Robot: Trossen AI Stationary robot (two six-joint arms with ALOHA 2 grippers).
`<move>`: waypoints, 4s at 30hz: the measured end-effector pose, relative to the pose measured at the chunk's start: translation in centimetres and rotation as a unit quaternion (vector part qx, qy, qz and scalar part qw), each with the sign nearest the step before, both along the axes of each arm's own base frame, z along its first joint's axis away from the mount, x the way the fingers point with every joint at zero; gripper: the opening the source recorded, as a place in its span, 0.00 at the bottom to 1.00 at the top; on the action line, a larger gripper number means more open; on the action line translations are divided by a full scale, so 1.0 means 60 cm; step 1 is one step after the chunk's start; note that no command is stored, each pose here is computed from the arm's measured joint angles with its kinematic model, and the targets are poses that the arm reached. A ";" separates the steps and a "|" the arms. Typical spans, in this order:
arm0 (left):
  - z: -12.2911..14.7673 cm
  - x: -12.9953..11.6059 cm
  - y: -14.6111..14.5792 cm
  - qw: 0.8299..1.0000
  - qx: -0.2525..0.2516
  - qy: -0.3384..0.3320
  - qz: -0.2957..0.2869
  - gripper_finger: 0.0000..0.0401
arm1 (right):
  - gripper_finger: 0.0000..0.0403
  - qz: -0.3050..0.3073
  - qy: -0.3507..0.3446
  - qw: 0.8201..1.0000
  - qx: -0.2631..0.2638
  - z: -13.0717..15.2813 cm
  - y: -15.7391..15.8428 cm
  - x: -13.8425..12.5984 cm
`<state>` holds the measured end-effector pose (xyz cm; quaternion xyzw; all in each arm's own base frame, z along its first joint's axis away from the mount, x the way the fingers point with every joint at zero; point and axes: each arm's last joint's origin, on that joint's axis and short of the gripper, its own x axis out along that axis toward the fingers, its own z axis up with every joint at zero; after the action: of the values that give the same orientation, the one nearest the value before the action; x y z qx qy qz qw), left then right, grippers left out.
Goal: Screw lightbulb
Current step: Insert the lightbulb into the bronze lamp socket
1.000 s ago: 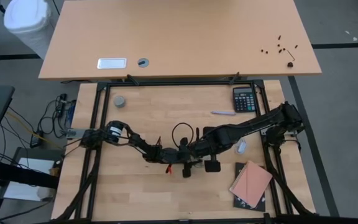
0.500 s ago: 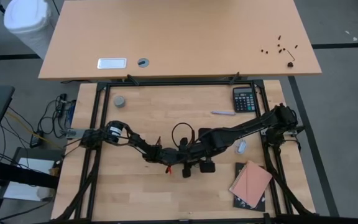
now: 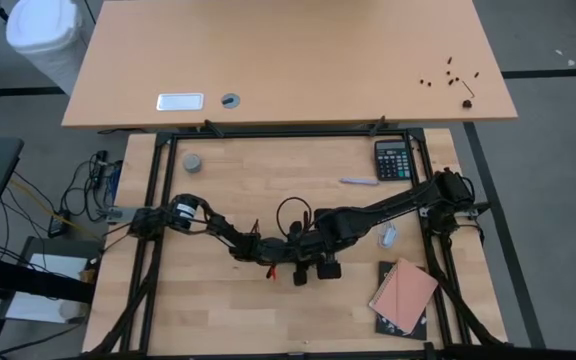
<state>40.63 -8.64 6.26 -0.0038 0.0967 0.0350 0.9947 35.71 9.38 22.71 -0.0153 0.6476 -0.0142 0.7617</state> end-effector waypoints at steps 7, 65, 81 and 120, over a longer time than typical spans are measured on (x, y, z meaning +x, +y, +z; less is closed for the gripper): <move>-0.001 0.000 0.000 1.000 -0.001 0.001 0.000 0.48 | 0.93 -0.010 0.010 1.000 0.011 -0.002 -0.009 0.004; -0.001 0.000 0.000 1.000 -0.009 0.001 0.002 0.48 | 0.63 -0.040 0.060 0.997 0.018 0.000 -0.008 0.019; -0.001 0.000 0.000 1.000 -0.016 0.000 0.004 0.48 | 0.65 -0.211 0.039 0.976 0.021 0.000 -0.009 0.022; -0.001 0.000 0.000 1.000 -0.022 0.001 0.004 0.48 | 0.67 -0.608 0.018 0.791 0.062 0.000 -0.015 0.020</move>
<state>40.60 -8.63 6.20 -0.0264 0.0982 0.0367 0.9941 36.93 8.50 22.70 0.4285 0.5364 -0.4343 0.5831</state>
